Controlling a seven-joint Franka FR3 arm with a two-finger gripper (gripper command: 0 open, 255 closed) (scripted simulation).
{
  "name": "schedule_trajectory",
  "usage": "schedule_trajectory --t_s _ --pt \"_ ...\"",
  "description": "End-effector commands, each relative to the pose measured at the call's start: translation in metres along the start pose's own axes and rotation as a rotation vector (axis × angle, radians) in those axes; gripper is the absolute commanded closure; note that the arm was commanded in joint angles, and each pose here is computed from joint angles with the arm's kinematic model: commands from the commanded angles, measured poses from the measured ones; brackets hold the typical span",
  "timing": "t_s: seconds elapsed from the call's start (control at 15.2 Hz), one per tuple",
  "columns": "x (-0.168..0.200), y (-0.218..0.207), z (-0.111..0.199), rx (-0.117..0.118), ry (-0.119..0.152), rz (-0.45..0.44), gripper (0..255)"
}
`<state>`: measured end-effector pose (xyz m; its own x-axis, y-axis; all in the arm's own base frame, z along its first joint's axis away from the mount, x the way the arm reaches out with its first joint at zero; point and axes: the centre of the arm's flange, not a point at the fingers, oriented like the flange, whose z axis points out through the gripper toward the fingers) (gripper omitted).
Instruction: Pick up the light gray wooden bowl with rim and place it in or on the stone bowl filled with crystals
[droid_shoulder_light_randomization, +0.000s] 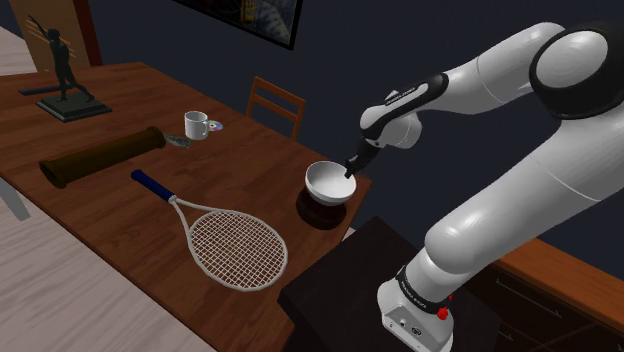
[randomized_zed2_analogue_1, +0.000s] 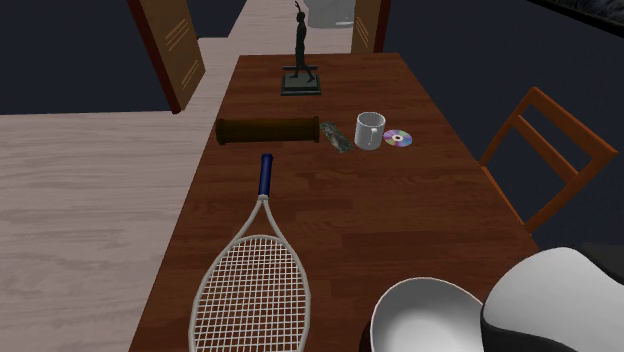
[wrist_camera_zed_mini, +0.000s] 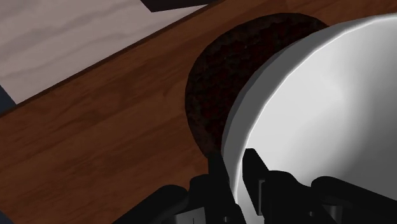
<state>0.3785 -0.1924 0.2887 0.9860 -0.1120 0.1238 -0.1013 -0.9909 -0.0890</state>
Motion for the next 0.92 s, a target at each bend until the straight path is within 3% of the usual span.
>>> schedule_trajectory --t_s 0.0,0.26,0.79,0.86 --pt "-0.001 0.001 0.009 -0.001 0.001 0.0 255" --pt "-0.003 0.003 0.028 -0.001 0.001 0.0 255" --pt "-0.003 0.003 0.028 -0.001 0.001 0.0 255" --pt "-0.003 0.003 0.028 -0.001 0.001 0.0 0"
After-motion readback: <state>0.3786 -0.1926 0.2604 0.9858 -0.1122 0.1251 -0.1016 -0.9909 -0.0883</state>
